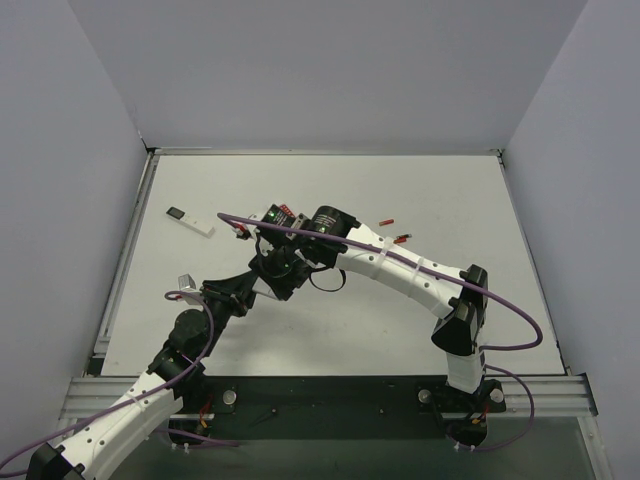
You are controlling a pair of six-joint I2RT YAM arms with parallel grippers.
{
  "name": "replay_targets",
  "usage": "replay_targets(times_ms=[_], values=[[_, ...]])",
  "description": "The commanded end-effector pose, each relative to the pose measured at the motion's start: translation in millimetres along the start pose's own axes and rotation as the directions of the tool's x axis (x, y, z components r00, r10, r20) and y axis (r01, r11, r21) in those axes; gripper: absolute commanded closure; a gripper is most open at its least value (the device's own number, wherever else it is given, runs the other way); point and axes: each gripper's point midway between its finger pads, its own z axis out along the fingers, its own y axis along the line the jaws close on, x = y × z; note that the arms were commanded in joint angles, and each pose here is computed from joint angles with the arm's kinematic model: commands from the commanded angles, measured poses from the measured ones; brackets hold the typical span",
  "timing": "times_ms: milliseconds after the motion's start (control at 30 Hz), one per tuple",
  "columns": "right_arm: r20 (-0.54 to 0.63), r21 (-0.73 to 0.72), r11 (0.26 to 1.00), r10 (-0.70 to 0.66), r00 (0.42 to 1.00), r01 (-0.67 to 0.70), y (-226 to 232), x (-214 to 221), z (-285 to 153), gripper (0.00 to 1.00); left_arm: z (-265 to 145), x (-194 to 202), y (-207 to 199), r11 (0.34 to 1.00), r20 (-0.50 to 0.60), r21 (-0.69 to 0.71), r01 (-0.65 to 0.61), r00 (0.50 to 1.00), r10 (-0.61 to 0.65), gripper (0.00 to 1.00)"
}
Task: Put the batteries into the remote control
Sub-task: Load the battery cover into the remote control.
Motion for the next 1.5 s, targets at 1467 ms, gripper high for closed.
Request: replay_targets(times_ms=[1467], values=[[-0.067,0.121,0.989,0.096,0.993,-0.087,-26.2,11.2,9.3,0.5,-9.3,15.2,-40.7,0.973,-0.088,0.227,0.043,0.996,-0.023,1.0]])
